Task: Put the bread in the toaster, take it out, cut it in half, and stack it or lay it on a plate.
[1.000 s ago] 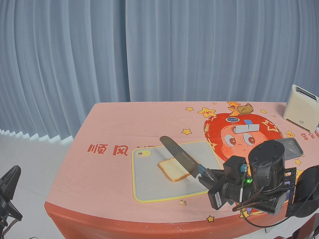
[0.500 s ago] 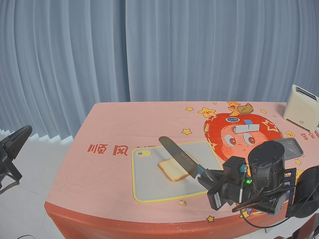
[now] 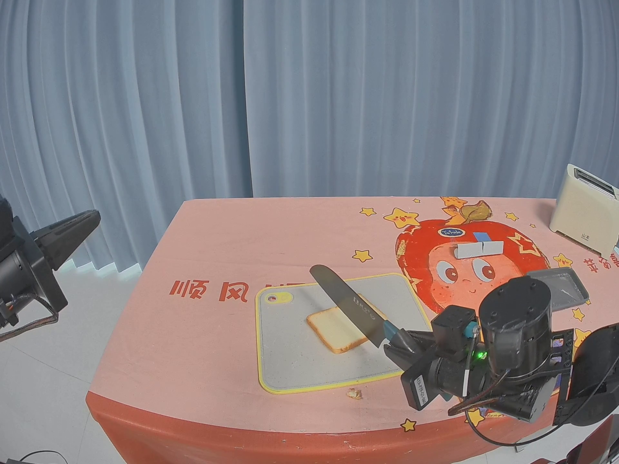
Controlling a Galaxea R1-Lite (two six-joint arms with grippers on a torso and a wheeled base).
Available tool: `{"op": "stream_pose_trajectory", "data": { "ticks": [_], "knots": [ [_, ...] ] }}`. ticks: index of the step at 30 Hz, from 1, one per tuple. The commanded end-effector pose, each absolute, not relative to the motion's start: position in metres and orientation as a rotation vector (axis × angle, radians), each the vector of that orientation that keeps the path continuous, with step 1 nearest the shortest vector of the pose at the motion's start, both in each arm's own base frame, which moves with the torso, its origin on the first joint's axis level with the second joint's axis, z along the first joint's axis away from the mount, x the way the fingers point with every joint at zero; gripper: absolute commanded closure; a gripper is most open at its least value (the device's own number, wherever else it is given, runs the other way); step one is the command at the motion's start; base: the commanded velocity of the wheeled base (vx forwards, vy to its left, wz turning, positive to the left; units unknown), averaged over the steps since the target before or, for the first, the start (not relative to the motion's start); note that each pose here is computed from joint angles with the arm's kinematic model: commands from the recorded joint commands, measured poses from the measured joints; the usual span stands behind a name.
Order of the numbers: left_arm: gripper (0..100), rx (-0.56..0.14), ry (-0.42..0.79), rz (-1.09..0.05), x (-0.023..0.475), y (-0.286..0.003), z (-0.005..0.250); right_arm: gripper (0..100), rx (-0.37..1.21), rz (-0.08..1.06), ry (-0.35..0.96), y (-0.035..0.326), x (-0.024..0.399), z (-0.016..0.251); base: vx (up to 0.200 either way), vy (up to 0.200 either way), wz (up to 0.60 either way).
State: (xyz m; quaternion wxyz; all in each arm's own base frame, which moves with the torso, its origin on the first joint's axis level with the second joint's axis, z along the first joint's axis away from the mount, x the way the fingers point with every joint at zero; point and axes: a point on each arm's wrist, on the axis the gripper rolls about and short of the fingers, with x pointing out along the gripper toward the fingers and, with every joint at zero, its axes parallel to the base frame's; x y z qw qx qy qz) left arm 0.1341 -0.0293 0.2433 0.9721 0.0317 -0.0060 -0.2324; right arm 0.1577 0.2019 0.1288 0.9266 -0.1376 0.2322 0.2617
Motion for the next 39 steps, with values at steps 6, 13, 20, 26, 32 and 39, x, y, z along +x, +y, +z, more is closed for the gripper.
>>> {"op": "stream_pose_trajectory", "data": {
  "ticks": [6,13,20,26,32,39],
  "knots": [
    [100,0.058,0.075,-0.653,0.168,-0.063,0.238,100,-0.288,0.547,0.472,0.204,0.153,0.129,0.000,0.000,0.00],
    [100,0.065,0.135,-0.718,0.180,-0.080,0.224,100,-0.295,0.550,0.480,0.205,0.152,0.127,0.000,0.000,0.00],
    [100,0.055,0.112,-0.800,0.200,-0.098,0.222,100,-0.287,0.537,0.475,0.200,0.152,0.130,0.000,0.000,0.00],
    [100,0.054,0.107,-0.805,0.226,-0.110,0.226,100,-0.278,0.531,0.467,0.197,0.152,0.133,0.000,0.000,0.00],
    [100,0.046,0.123,-0.862,0.246,-0.130,0.211,100,-0.282,0.515,0.479,0.195,0.155,0.130,0.000,0.000,0.00],
    [100,0.023,0.061,-0.890,0.281,-0.151,0.176,100,-0.291,0.513,0.491,0.197,0.156,0.126,0.000,0.000,0.00]
  ]
}}
